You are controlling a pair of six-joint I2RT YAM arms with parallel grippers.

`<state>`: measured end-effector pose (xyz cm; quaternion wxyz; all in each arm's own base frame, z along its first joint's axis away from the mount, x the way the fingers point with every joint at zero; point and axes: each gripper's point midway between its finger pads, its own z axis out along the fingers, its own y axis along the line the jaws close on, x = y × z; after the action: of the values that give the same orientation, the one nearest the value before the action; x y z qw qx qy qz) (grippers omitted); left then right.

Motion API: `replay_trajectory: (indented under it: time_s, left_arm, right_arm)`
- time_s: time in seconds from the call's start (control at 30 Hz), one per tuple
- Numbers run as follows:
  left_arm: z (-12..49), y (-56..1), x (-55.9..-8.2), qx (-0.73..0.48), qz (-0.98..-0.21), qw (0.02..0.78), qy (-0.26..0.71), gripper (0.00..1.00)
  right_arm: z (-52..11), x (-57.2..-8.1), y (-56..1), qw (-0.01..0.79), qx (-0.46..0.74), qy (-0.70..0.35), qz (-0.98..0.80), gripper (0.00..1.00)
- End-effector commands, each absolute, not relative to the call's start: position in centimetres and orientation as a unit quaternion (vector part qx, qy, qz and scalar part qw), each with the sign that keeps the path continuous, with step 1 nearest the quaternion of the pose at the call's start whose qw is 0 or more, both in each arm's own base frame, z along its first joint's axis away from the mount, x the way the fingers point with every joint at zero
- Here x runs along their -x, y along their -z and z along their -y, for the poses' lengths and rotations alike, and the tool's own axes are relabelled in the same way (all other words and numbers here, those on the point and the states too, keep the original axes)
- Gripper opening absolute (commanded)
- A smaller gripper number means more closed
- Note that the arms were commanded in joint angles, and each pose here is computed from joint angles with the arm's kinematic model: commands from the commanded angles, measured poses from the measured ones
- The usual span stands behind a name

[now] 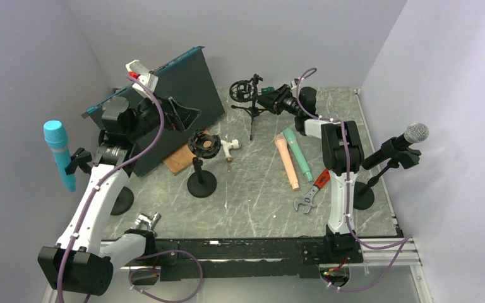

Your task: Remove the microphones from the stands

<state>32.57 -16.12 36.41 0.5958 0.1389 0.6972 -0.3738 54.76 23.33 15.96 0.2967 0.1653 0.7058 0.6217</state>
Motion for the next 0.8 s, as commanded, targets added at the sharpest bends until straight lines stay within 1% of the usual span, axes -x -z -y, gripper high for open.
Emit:
replay_trajectory:
  time_s: [0.0, 0.13, 0.3, 0.33, 0.4, 0.43, 0.47, 0.53, 0.67, 0.77]
  left_arm:
    - [16.3, -37.6, -32.4, -0.153, -0.679, 0.611, 0.378, 0.96]
    - [16.3, -37.6, -32.4, -0.153, -0.679, 0.61, 0.379, 0.96]
    - [16.3, -37.5, -32.5, -0.153, -0.679, 0.61, 0.379, 0.96]
    - [16.3, -37.5, -32.5, -0.153, -0.679, 0.61, 0.379, 0.96]
    - [16.3, -37.4, -32.6, -0.152, -0.68, 0.609, 0.378, 0.96]
    - [16.3, -37.5, -32.6, -0.152, -0.68, 0.61, 0.378, 0.96]
    - [16.3, -37.5, -32.5, -0.153, -0.679, 0.61, 0.379, 0.96]
    - [16.3, -37.5, -32.5, -0.153, -0.679, 0.61, 0.379, 0.96]
    - [16.4, -37.4, -32.6, -0.153, -0.68, 0.609, 0.379, 0.96]
    - [16.4, -37.4, -32.6, -0.153, -0.68, 0.608, 0.38, 0.96]
  right_arm:
    - [-23.1, -55.7, -16.7, 0.313, -0.149, -0.618, -0.705, 0.34]
    - [-22.7, -56.0, -16.4, 0.315, -0.149, -0.614, -0.708, 0.32]
    - [-22.6, -56.4, -16.0, 0.312, -0.15, -0.611, -0.712, 0.33]
    - [-22.6, -56.5, -16.1, 0.313, -0.148, -0.612, -0.711, 0.32]
    - [-22.7, -56.6, -16.2, 0.314, -0.145, -0.612, -0.712, 0.28]
    - [-22.7, -56.6, -16.0, 0.314, -0.143, -0.608, -0.715, 0.24]
    - [-22.7, -56.7, -15.9, 0.316, -0.138, -0.603, -0.719, 0.18]
    - [-22.6, -56.9, -15.5, 0.318, -0.13, -0.591, -0.73, 0.0]
    - [-22.4, -56.6, -14.2, 0.333, -0.101, -0.549, -0.76, 0.0]
    - [-22.0, -56.3, -13.1, 0.366, -0.065, -0.497, -0.784, 0.0]
